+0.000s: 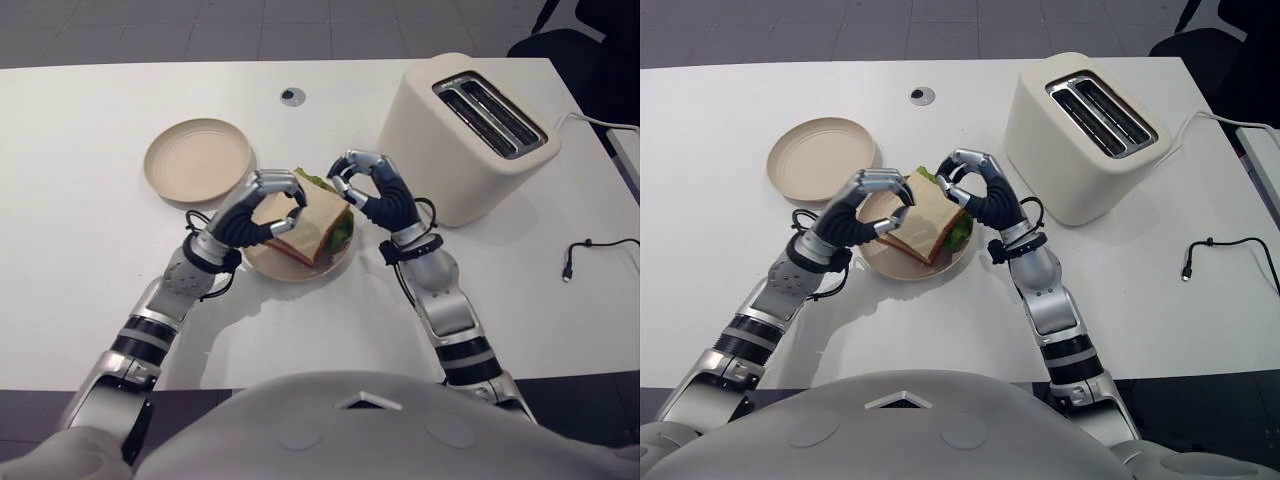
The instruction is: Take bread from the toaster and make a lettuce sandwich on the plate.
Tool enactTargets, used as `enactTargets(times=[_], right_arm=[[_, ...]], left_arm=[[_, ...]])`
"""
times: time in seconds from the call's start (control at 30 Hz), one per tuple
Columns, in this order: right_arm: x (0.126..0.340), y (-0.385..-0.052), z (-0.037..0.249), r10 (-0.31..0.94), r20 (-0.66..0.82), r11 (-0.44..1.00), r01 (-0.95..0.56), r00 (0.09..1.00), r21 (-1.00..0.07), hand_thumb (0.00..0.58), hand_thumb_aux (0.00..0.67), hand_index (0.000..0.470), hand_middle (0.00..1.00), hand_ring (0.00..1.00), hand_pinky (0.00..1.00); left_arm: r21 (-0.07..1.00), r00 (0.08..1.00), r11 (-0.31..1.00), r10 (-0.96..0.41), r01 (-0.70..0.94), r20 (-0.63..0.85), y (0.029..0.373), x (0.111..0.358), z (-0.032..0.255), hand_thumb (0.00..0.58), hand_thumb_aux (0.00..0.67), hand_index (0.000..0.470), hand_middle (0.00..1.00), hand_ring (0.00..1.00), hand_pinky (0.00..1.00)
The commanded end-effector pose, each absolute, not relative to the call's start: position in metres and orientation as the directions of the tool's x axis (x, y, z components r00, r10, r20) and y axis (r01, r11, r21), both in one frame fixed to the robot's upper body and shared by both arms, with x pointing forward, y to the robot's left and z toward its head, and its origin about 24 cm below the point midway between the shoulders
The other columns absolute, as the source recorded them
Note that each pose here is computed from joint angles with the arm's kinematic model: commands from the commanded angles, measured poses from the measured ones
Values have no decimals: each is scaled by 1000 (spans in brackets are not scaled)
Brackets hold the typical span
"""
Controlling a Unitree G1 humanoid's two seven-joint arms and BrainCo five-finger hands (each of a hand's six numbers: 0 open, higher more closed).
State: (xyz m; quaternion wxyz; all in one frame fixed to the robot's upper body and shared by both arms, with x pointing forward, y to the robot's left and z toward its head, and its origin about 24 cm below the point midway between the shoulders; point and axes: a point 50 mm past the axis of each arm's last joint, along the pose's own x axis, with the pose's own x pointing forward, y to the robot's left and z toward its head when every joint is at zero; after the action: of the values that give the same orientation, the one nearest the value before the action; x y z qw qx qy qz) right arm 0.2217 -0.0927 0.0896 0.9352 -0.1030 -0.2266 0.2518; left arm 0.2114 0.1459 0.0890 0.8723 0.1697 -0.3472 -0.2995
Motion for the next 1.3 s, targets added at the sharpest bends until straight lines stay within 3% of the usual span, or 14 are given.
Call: enactTargets(times=[0.03, 0.2, 0.3, 0.4, 0.47, 0.5, 0.67, 0.8, 0.83, 0.87, 0.9, 0.93, 1.13, 1.3], right_arm=[[194, -87, 71, 778, 237, 621, -657, 582, -426, 580, 670, 470, 1000, 1000, 1000], [152, -93, 35, 961, -20, 238, -860, 276, -452, 580, 670, 470, 1000, 1000, 1000], [148, -100, 18, 971, -122, 133, -892, 204, -431, 580, 670, 470, 1000, 1000, 1000], [165, -93, 7, 950, -153, 175, -871, 272, -459, 580, 670, 470, 1000, 1000, 1000], [174, -87, 1, 934, -169, 200, -850, 316, -487, 580, 670, 470, 1000, 1000, 1000], [181, -85, -2, 916, -178, 227, -830, 359, -509, 580, 670, 470, 1000, 1000, 1000], [245, -95, -13, 592, -137, 554, -524, 795, -647, 580, 670, 470, 1000, 1000, 1000], [259, -107, -17, 435, -75, 689, -385, 897, -614, 580, 670, 470, 1000, 1000, 1000], [259, -108, -14, 422, -40, 724, -363, 906, -586, 560, 547, 383, 1000, 1000, 1000], [258, -109, -9, 421, -4, 758, -355, 907, -548, 458, 363, 254, 980, 980, 980], [256, -110, -4, 429, 31, 783, -354, 903, -511, 212, 137, 96, 553, 553, 553], [255, -112, 1, 432, 67, 804, -351, 899, -480, 0, 0, 0, 0, 0, 0], [254, -137, 50, 323, 334, 914, -200, 885, -354, 0, 0, 0, 0, 0, 0], [254, -130, 48, 222, 357, 947, -114, 907, -299, 0, 0, 0, 0, 0, 0]], left_arm=[[450, 522, 563, -823, 693, 225, 169, 170, 67, 580, 670, 470, 1000, 1000, 1000], [463, 506, 395, -852, 793, -139, 200, 150, 36, 580, 670, 470, 1000, 1000, 1000], [462, 470, 312, -838, 830, -278, 200, 146, 16, 580, 670, 470, 1000, 1000, 1000], [522, 514, 311, -802, 794, -304, 184, 165, -3, 580, 670, 470, 1000, 1000, 1000], [566, 562, 343, -782, 750, -269, 170, 179, -9, 549, 515, 361, 1000, 1000, 1000], [598, 602, 361, -752, 715, -267, 165, 189, -14, 548, 512, 359, 1000, 1000, 1000], [748, 802, 437, -560, 500, -208, 149, 237, -30, 501, 423, 297, 1000, 1000, 1000], [726, 853, 555, -515, 406, -83, 142, 245, -27, 441, 342, 240, 1000, 1000, 1000], [684, 850, 611, -526, 400, -27, 139, 243, -22, 209, 134, 94, 349, 349, 349], [616, 828, 675, -557, 406, 65, 133, 236, -13, 0, 0, 0, 0, 0, 0], [557, 795, 715, -588, 422, 152, 129, 227, -3, 0, 0, 0, 0, 0, 0], [502, 764, 745, -604, 439, 227, 127, 220, 7, 0, 0, 0, 0, 0, 0], [215, 751, 921, -390, 325, 534, 154, 217, 65, 0, 0, 0, 0, 0, 0], [59, 874, 992, -125, 111, 470, 149, 238, 50, 0, 0, 0, 0, 0, 0]])
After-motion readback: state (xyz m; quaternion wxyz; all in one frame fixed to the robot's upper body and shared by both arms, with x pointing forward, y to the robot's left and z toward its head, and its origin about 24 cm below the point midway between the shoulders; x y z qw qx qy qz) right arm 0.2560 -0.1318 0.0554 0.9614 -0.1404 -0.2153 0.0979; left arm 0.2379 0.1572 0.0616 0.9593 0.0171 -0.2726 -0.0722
